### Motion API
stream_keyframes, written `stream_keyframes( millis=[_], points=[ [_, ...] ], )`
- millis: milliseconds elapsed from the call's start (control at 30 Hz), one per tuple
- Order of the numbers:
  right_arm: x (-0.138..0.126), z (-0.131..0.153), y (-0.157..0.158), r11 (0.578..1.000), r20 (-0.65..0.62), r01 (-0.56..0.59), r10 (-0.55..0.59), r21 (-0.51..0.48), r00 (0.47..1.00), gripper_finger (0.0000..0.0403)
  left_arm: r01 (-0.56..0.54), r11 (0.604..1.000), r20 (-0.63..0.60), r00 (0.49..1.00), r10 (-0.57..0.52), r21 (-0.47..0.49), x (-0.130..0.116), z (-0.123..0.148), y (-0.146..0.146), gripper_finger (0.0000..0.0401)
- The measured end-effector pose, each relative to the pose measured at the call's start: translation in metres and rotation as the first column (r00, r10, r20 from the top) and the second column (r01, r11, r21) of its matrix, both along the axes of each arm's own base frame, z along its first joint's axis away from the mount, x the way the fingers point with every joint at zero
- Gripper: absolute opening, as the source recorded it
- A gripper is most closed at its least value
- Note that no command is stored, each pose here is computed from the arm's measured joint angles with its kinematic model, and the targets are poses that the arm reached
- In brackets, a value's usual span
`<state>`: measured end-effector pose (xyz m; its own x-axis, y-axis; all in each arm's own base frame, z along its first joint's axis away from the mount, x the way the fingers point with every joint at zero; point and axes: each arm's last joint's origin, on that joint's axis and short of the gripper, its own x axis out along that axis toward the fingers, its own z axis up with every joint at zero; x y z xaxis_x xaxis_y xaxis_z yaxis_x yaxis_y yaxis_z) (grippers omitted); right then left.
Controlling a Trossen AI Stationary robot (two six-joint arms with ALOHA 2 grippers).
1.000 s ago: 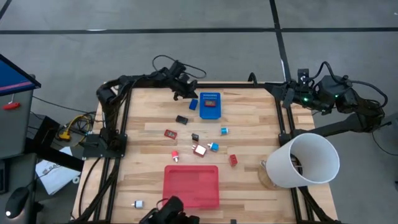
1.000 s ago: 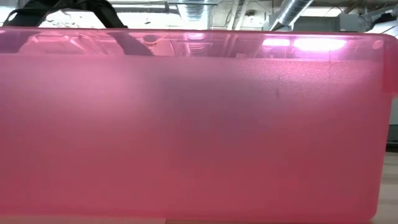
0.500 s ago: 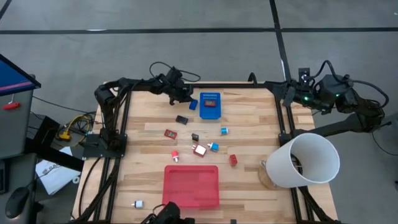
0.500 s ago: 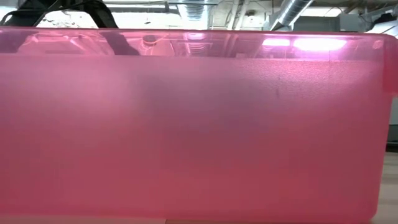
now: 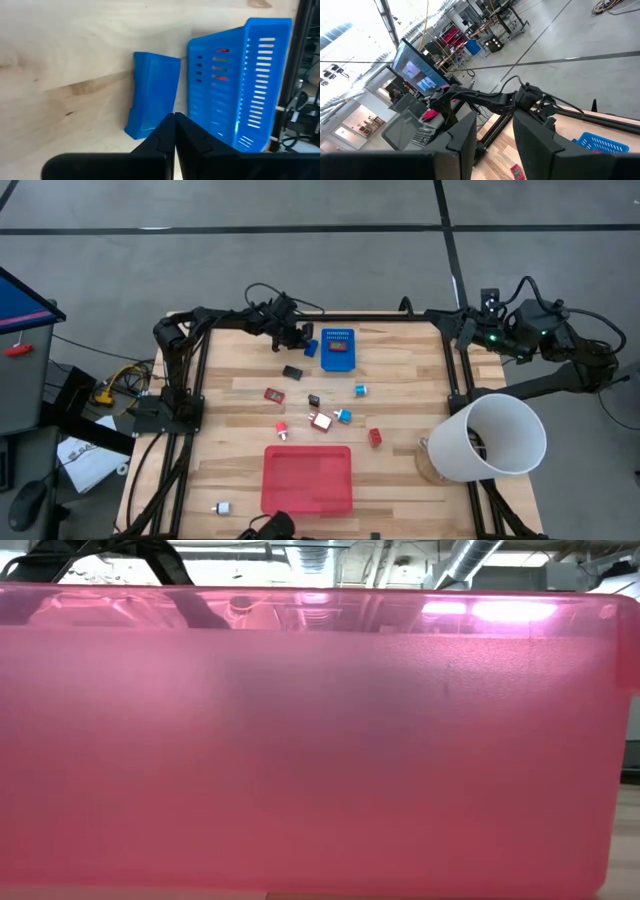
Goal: Pick & Place Office items
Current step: Put the blue digital clock into the blue bin
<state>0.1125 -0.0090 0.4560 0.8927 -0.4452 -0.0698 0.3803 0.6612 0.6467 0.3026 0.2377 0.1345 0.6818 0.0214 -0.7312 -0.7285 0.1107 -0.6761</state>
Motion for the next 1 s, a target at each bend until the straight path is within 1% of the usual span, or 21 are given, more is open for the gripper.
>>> stream_keyframes(
  millis=[167, 567, 667, 733, 867, 1000],
  points=[
    [0.0, 0.0, 0.0, 1.0, -0.001, 0.0, 0.0, -0.001, 1.0, 0.0123, -0.007, 1.0, -0.038, 0.999, 0.007, 0.014, 0.002, -0.001, -0.005, 0.0],
    [0.0, 0.0, 0.0, 1.0, -0.006, -0.001, 0.001, -0.01, 1.0, 0.0123, -0.036, 0.999, -0.046, 0.998, 0.037, 0.019, 0.005, -0.001, -0.003, 0.0],
    [0.0, 0.0, 0.0, 1.0, -0.006, -0.004, 0.004, -0.009, 1.0, 0.0123, -0.043, 0.999, -0.084, 0.996, 0.042, -0.006, 0.008, -0.003, 0.0, 0.0],
    [0.0, 0.0, 0.0, 1.0, -0.008, -0.005, 0.005, -0.009, 1.0, 0.0123, -0.021, 1.0, -0.108, 0.994, 0.02, -0.011, 0.012, -0.003, 0.001, 0.0],
    [-0.001, -0.001, 0.0, 1.0, -0.011, -0.007, 0.007, -0.009, 1.0, 0.0123, -0.005, 1.0, -0.154, 0.988, 0.005, 0.001, 0.021, -0.002, 0.001, 0.0],
    [-0.001, -0.001, 0.0, 1.0, -0.012, -0.007, 0.007, -0.009, 1.0, 0.0123, -0.011, 1.0, -0.164, 0.986, 0.011, 0.003, 0.022, -0.002, 0.002, 0.0]
  ],
)
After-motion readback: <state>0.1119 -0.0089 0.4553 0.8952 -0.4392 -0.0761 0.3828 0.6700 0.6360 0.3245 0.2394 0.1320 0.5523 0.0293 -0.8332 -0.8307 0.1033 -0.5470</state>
